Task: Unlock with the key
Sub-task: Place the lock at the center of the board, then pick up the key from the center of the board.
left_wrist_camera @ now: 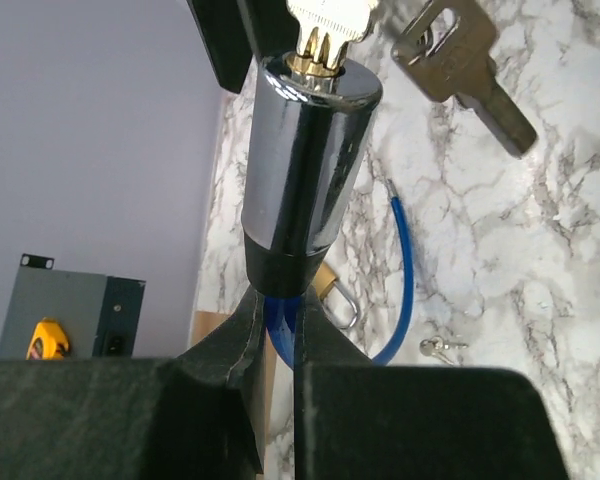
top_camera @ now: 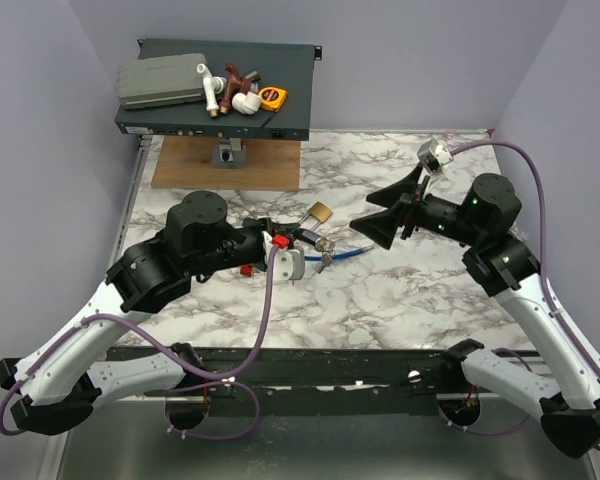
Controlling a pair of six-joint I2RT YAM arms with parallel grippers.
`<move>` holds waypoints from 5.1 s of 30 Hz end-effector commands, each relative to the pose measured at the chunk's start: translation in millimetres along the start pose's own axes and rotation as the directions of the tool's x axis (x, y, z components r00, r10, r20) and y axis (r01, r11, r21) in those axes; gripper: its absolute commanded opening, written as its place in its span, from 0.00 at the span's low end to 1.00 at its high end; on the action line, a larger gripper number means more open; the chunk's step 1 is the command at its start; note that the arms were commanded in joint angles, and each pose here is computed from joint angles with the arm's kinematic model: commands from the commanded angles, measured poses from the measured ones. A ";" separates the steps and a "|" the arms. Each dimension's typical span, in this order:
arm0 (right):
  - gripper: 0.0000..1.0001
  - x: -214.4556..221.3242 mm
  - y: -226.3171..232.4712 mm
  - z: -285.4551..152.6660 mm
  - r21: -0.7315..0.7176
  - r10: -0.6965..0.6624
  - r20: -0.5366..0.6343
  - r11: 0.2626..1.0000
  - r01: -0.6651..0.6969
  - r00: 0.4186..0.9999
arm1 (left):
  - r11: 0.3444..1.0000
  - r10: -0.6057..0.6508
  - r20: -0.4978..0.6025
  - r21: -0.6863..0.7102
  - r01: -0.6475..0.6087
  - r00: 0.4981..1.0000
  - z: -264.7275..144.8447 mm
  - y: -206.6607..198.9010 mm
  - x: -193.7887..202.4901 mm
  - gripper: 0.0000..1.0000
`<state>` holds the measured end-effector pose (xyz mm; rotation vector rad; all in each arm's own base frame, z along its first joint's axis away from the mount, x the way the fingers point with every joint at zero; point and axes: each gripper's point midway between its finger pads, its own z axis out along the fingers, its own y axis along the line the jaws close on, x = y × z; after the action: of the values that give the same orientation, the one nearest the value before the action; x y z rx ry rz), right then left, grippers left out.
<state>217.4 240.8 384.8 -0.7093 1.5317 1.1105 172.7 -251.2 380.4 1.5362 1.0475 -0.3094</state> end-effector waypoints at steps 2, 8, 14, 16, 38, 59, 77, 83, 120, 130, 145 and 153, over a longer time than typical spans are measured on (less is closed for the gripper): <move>0.91 39.3 -85.7 -5.3 0.393 0.057 -0.006 0.918 -0.050 0.998 | 0.997 -0.073 0.076 0.035 0.071 0.994 4.0 -9.4 -9.2 0.00; 0.89 79.4 -137.3 -3.4 0.573 0.153 -0.057 0.814 -0.093 0.987 | 0.981 -0.193 -0.088 -0.007 0.193 0.977 6.0 -16.2 55.3 0.00; 0.82 96.5 -139.7 4.4 0.539 0.152 -0.087 0.838 -0.082 0.985 | 0.916 -0.401 -0.249 -0.077 0.395 0.882 8.1 -9.9 119.6 0.00; 0.78 107.2 -135.1 5.9 0.511 0.166 -0.096 0.854 -0.094 0.982 | 0.900 -0.435 -0.234 -0.103 0.423 0.870 11.5 -2.5 123.7 0.00; 0.57 213.7 -71.2 55.7 0.229 0.177 -0.351 0.968 -0.099 0.919 | 0.910 -0.415 -0.479 -0.237 0.341 0.773 6.8 -16.0 263.8 0.00; 0.46 295.5 -83.0 137.9 0.251 0.065 -0.442 0.966 0.054 0.895 | 0.734 -0.495 -0.807 -0.190 0.652 0.322 12.6 -78.3 346.8 0.05; 0.55 327.2 -93.8 142.9 0.299 0.033 -0.528 0.943 0.149 0.849 | 0.717 -0.520 -0.801 -0.219 0.662 0.298 19.5 -89.7 360.3 0.51; 0.62 280.3 -90.4 118.9 0.359 0.006 -0.479 0.914 0.189 0.878 | 0.730 -0.539 -0.783 -0.251 0.636 0.310 23.4 -73.6 360.2 0.98; 1.00 201.9 -196.1 -48.5 0.854 0.382 -0.066 0.500 -0.146 0.922 | 0.402 -0.913 -0.273 -0.466 0.788 0.304 -62.9 -9.4 310.6 0.98; 1.00 213.0 -136.0 -57.7 0.742 0.479 -0.122 0.626 -0.241 0.869 | 0.328 -0.942 -0.219 -0.456 0.827 0.253 -58.1 -30.2 318.5 0.98; 1.00 249.7 -31.4 -73.2 0.774 0.771 -0.123 0.468 -0.426 0.625 | 0.356 -0.934 -0.204 -0.458 0.815 0.294 -62.3 -23.1 306.2 0.98; 1.00 301.2 -15.6 -112.6 0.843 0.848 -0.168 0.388 -0.373 0.502 | 0.394 -0.919 -0.208 -0.428 0.813 0.336 -64.8 -16.1 289.3 0.98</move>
<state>131.4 202.2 135.4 0.0969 2.5383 0.9453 305.9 -63.3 163.8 0.5737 2.2365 -0.5569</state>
